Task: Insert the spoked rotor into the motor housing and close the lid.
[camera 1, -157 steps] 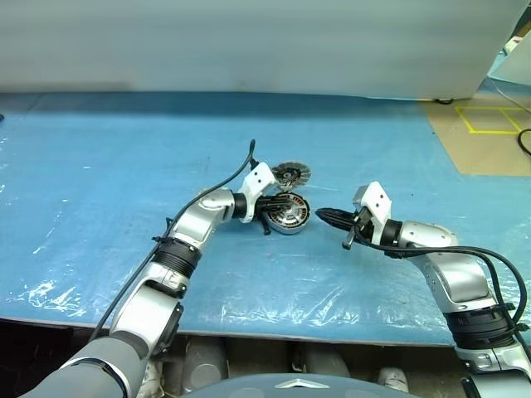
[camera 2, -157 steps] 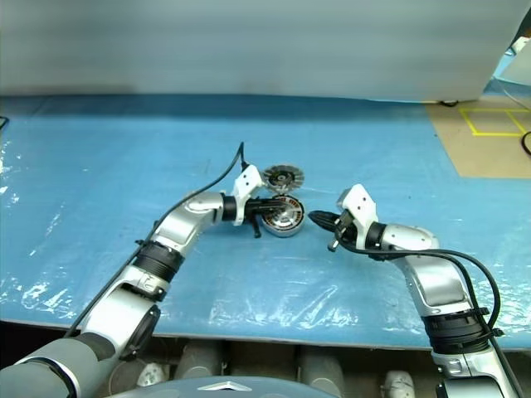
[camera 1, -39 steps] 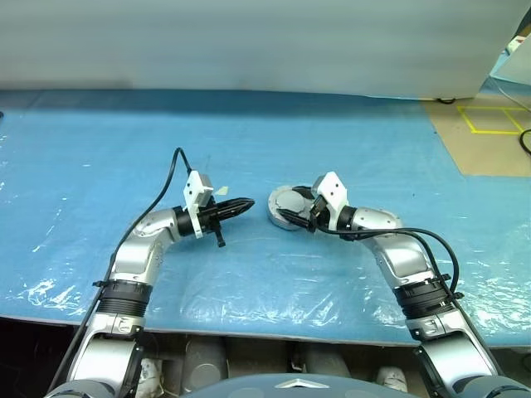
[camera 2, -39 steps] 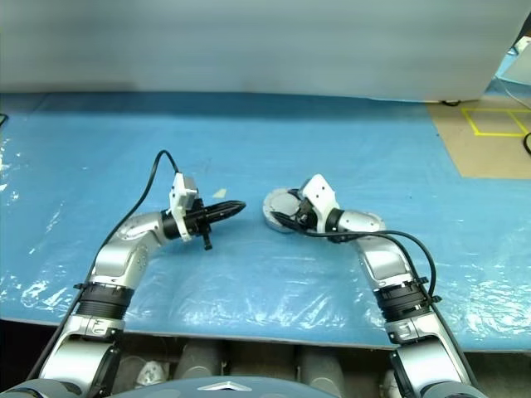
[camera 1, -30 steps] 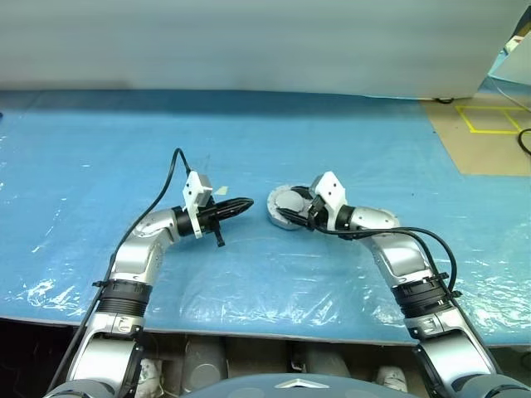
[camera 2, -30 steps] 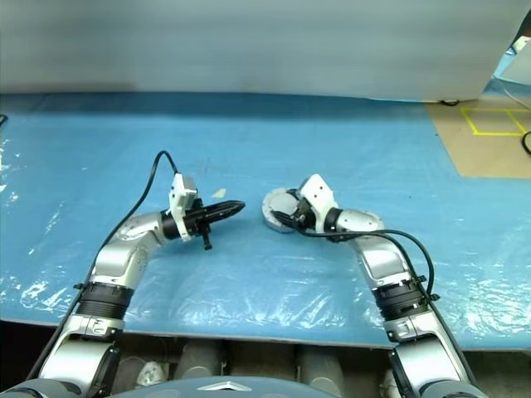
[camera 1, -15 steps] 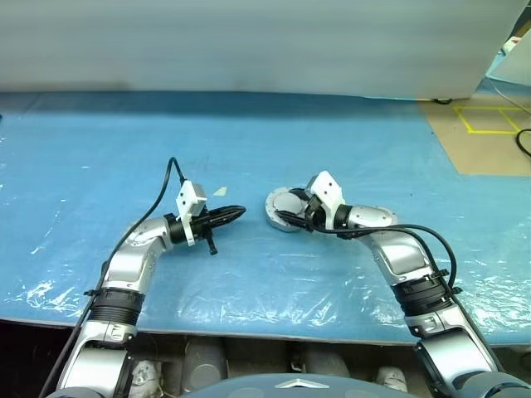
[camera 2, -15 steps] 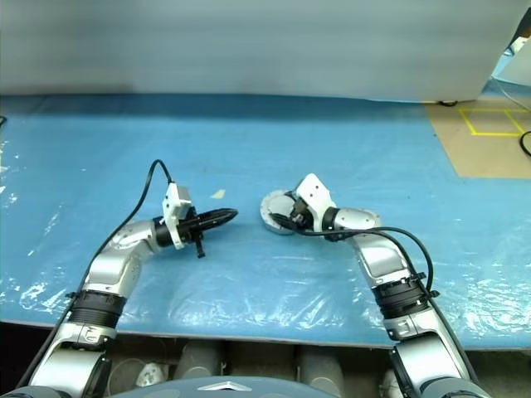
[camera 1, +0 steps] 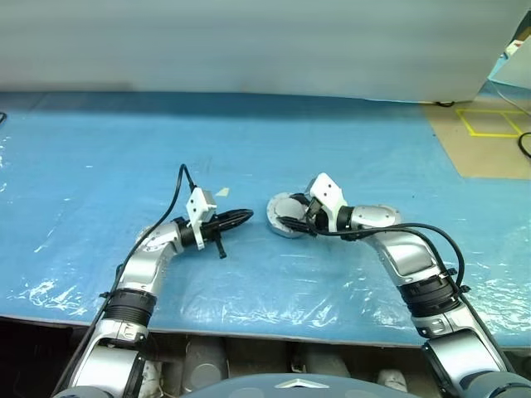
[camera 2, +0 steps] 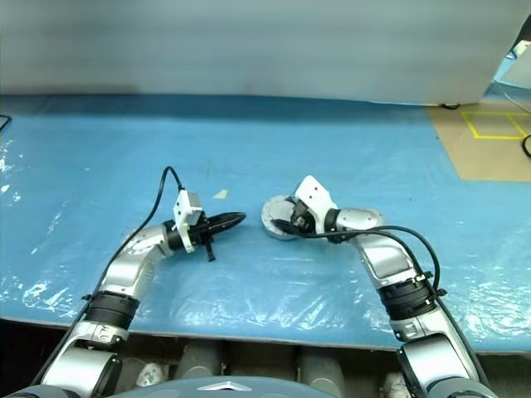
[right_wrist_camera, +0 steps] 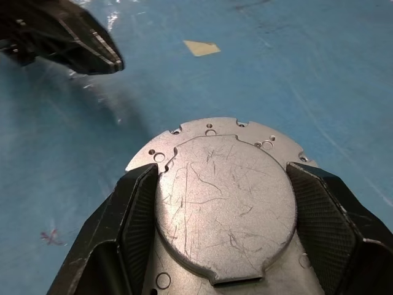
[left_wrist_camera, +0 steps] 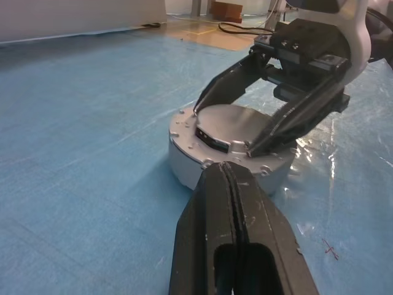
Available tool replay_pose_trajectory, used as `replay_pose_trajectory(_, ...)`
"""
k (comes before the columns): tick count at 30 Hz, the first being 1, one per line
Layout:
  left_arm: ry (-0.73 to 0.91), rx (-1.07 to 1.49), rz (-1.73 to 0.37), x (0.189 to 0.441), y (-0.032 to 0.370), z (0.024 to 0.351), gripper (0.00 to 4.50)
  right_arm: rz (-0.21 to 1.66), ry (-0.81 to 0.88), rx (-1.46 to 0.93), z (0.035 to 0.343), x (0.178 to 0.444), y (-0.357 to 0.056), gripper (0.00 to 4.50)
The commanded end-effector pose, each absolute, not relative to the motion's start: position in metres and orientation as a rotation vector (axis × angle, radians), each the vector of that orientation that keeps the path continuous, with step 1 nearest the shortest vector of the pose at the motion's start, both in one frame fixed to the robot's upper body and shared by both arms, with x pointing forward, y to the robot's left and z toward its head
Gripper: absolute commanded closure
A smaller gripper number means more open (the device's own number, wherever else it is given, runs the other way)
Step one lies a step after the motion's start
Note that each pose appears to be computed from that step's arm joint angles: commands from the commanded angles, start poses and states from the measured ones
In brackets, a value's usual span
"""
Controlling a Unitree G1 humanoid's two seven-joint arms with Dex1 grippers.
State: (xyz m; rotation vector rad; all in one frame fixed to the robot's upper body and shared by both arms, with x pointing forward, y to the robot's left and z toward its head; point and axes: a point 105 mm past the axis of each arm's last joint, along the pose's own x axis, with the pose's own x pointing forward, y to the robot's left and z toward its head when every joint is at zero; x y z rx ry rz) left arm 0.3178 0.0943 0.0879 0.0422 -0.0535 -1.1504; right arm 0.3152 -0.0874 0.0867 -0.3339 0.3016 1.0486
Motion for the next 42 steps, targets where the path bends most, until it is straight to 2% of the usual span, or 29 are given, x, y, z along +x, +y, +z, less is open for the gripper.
replay_pose_trajectory(1,-0.083,0.057,-1.17,0.317,0.09,0.093,4.5,1.148,0.478,-0.296,0.049,0.288,-0.081,1.54)
replay_pose_trajectory(8,-0.05,0.062,-1.21,0.313,0.089,0.089,4.5,1.116,0.519,-0.339,0.038,0.289,-0.09,1.54)
replay_pose_trajectory(23,0.051,0.143,-1.29,0.319,0.056,0.079,4.5,1.078,0.491,-0.339,0.041,0.295,-0.092,1.54)
replay_pose_trajectory(36,0.211,0.207,-1.297,0.317,0.06,0.053,4.5,1.038,0.417,-0.356,0.05,0.307,-0.092,1.54)
replay_pose_trajectory(38,0.212,0.202,-1.295,0.317,0.059,0.054,4.5,1.053,0.41,-0.336,0.052,0.304,-0.09,0.82)
replay_pose_trajectory(41,0.218,0.192,-1.296,0.316,0.058,0.054,4.5,1.034,0.362,-0.323,0.06,0.308,-0.089,0.02)
replay_pose_trajectory(42,0.219,0.185,-1.298,0.316,0.058,0.054,4.5,1.039,0.346,-0.313,0.063,0.309,-0.088,0.02)
